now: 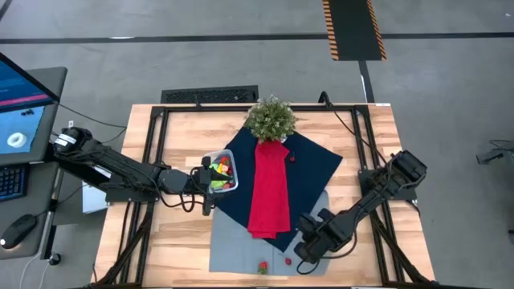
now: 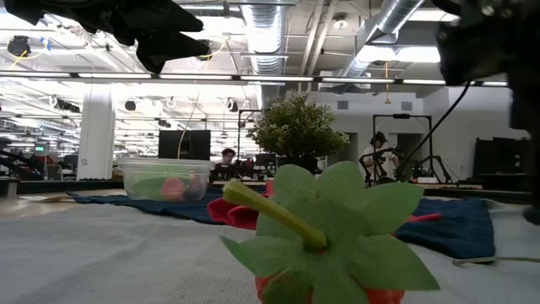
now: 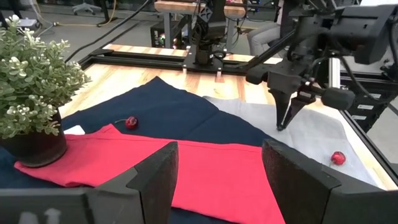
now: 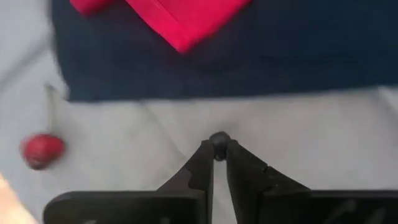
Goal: Pick and placing Produce into tupperware
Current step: Put the blueberry into the transparent bin
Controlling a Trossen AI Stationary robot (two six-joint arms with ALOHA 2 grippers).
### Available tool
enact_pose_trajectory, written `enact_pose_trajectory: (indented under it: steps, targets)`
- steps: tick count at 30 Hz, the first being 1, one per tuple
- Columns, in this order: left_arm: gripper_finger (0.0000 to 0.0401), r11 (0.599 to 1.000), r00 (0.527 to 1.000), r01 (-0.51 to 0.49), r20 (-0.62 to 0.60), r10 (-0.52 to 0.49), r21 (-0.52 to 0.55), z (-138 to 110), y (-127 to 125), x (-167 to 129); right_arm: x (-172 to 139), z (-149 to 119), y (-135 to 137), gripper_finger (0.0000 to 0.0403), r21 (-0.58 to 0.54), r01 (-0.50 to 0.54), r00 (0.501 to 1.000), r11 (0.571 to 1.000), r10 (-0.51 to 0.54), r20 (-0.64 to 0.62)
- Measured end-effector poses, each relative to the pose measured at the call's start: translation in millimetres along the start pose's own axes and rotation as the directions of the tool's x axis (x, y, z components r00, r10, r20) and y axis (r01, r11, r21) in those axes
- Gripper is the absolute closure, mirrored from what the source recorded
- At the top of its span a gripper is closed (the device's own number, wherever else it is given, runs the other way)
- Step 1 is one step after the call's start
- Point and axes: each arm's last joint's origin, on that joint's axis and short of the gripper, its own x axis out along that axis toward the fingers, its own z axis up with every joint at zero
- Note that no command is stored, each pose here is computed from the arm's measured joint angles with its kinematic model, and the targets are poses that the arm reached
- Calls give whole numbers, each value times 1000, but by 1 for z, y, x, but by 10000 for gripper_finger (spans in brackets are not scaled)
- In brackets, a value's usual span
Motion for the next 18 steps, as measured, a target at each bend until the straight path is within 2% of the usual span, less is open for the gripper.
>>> enact_pose_trajectory:
  steps: [5, 7, 10, 18]
  targets:
    - [179, 1000, 1000, 0, 0, 0, 0, 0, 0, 0, -6, 11, 6, 389, -53, -26, 999, 998, 27, 17]
    - [179, 1000, 1000, 0, 0, 0, 0, 0, 0, 0, -9, 15, 9, 391, -69, -39, 999, 997, 41, 27]
    - [179, 1000, 1000, 0, 0, 0, 0, 0, 0, 0, -11, 20, 11, 366, -69, -54, 998, 996, 56, 24]
    - [179, 1000, 1000, 0, -2, 0, 0, 0, 0, 0, -10, 22, 21, 280, -65, -171, 984, 983, 174, 40]
